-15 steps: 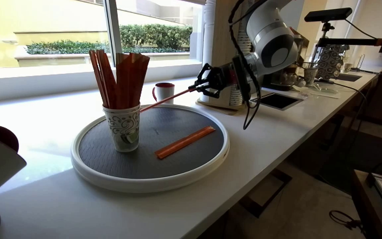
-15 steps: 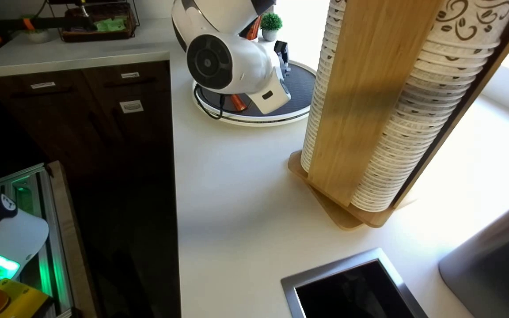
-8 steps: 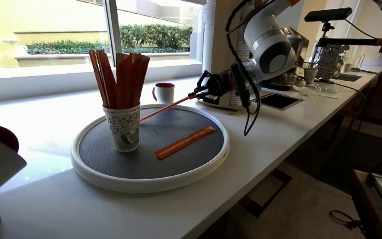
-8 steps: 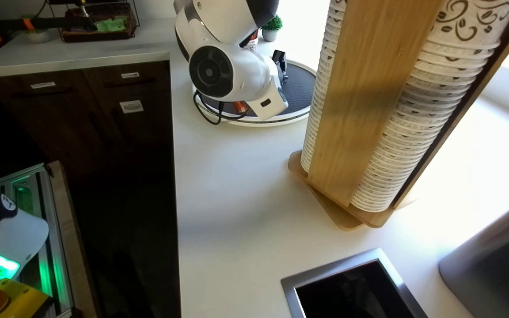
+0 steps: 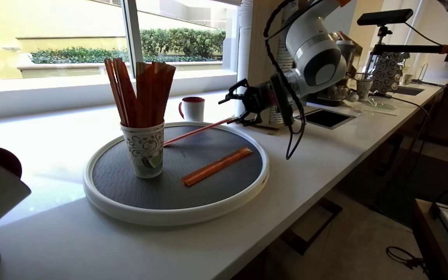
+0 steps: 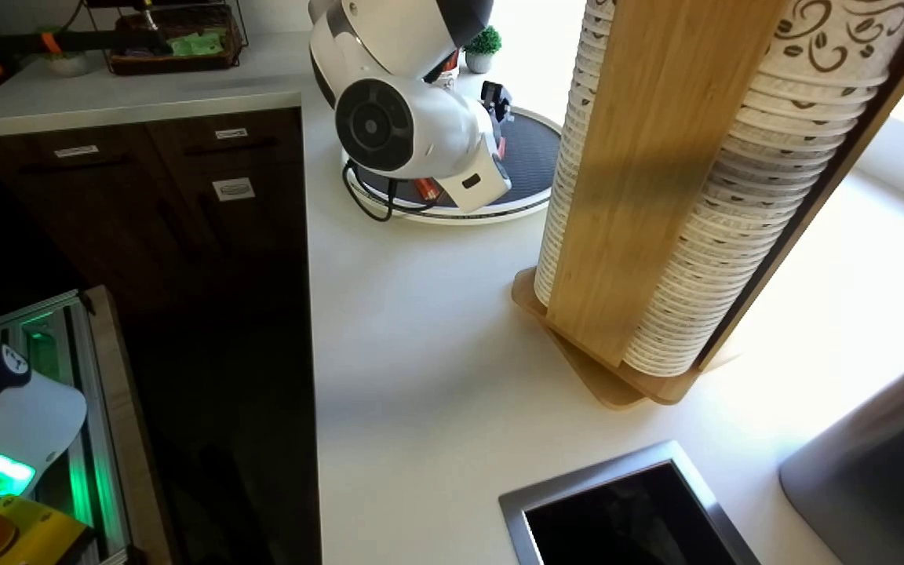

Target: Remove one orange packet from the coffee cup and place it on the tray.

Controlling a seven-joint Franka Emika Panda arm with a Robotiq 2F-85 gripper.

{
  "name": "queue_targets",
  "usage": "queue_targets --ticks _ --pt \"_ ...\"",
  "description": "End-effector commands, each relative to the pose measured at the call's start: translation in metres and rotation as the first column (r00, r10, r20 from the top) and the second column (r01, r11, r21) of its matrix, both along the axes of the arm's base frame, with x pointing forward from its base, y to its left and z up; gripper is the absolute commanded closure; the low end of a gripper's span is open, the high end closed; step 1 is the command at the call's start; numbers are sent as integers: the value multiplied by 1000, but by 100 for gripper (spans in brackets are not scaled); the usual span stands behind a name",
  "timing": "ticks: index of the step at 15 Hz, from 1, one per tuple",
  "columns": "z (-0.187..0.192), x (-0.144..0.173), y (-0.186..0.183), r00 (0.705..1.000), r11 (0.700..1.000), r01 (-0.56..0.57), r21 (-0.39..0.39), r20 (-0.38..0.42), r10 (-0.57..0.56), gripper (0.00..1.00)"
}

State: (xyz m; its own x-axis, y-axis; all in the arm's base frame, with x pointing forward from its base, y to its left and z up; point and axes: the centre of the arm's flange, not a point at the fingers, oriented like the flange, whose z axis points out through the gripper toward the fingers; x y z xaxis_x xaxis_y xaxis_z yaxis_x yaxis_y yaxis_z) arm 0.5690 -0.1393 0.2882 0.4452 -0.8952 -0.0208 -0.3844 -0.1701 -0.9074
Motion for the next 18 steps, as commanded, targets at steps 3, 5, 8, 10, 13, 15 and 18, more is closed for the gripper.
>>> queue_targets --ticks 3,5,8,10,13,15,18 --pt "-4 -9 3 1000 1000 -2 25 15 2 13" --pt "-3 -9 2 1000 1000 -3 25 15 2 12" --pt "-4 -9 2 1000 1000 -5 26 12 5 7" --pt "-5 -10 2 1000 1000 -5 28 8 5 2" --pt "-4 -9 3 1000 1000 -8 28 10 7 0" --pt "-3 -9 3 1000 1000 -9 25 10 9 0" --pt "0 -9 4 1000 1000 -14 15 11 14 0"
